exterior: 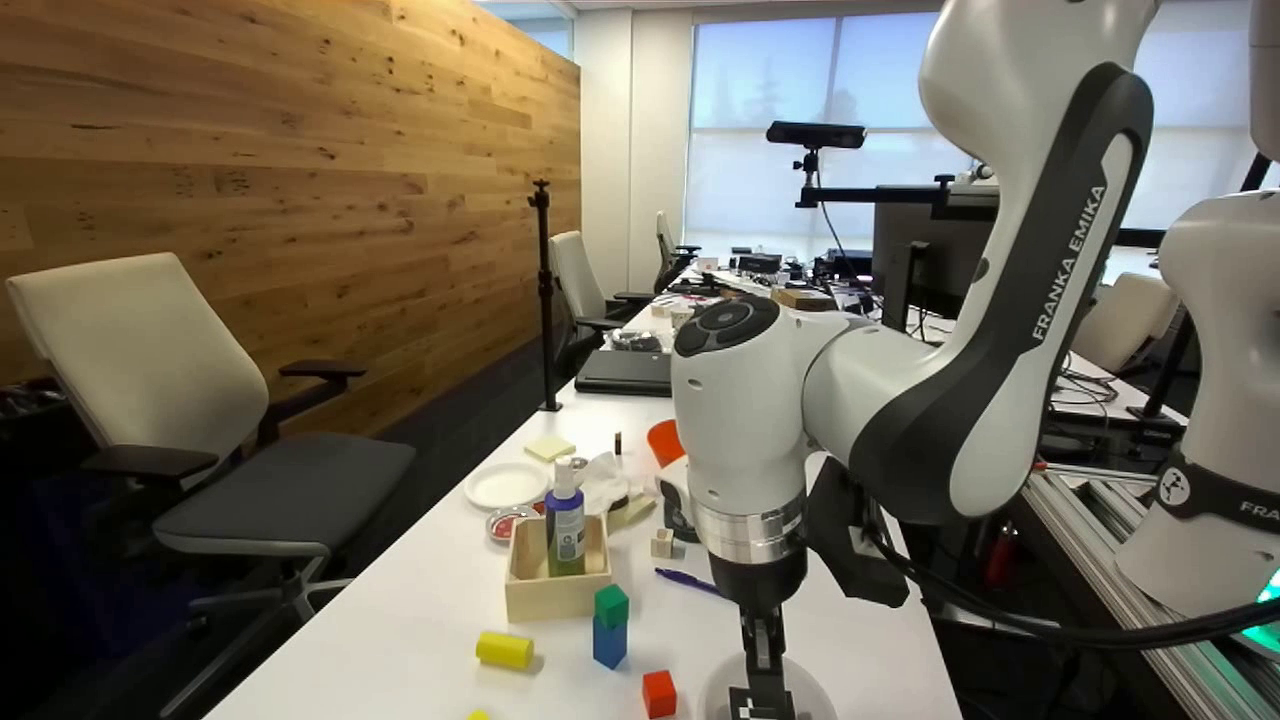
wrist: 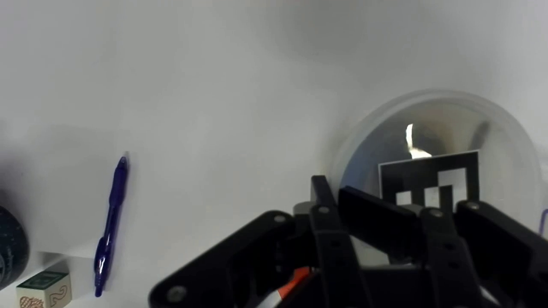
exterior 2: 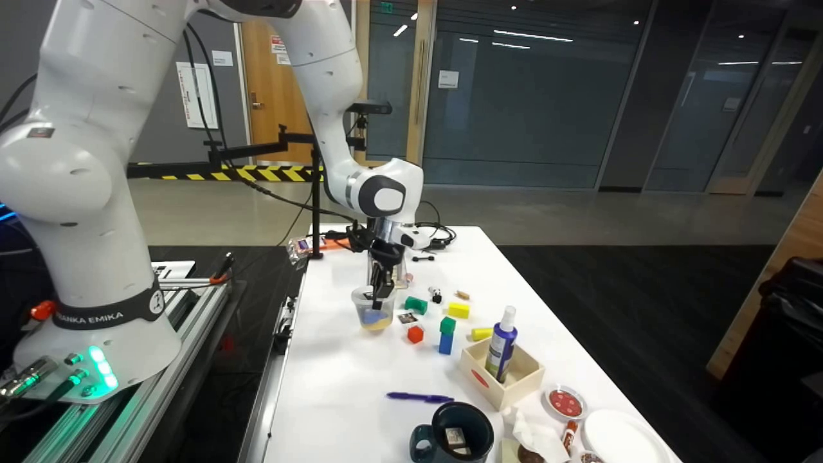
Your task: Put the blue bottle inside the small crate, then place the clear lid on the table
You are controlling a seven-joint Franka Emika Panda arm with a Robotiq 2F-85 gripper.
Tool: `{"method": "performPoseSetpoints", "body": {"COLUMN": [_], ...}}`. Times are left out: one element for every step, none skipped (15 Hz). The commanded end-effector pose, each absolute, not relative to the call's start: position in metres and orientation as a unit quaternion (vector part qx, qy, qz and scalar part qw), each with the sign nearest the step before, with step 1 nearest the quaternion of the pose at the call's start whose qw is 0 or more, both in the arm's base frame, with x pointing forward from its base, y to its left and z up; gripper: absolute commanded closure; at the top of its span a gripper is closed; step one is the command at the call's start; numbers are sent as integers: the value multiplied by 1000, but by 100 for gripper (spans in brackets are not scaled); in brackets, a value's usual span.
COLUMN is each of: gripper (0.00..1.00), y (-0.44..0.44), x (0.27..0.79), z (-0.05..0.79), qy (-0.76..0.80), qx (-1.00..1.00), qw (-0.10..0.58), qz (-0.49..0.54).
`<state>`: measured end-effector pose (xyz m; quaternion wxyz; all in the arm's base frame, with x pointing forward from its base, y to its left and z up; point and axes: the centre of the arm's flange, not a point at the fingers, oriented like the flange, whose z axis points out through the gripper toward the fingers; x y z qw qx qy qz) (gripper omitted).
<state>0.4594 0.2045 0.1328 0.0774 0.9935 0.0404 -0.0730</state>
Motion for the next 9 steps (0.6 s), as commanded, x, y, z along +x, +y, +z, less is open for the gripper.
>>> {"method": "performPoseSetpoints", "body": {"gripper": [98, 87, 66, 63, 62, 90, 91, 94, 100], "y": [201, 200, 200, 199, 199, 199, 199, 199, 199], "x": [461, 460, 459, 459, 458, 458, 458, 457, 457], "z": [126, 124, 122, 121, 120, 118, 118, 118, 119], "qy": [39, 38, 38, 38, 37, 37, 36, 36, 36], "qx": [993, 992, 992, 992, 992, 992, 992, 992, 992], "qw": [70, 70, 70, 70, 70, 73, 74, 75, 75], "qz": [-91, -94, -96, -98, -99, -97, -98, -97, -97]}}
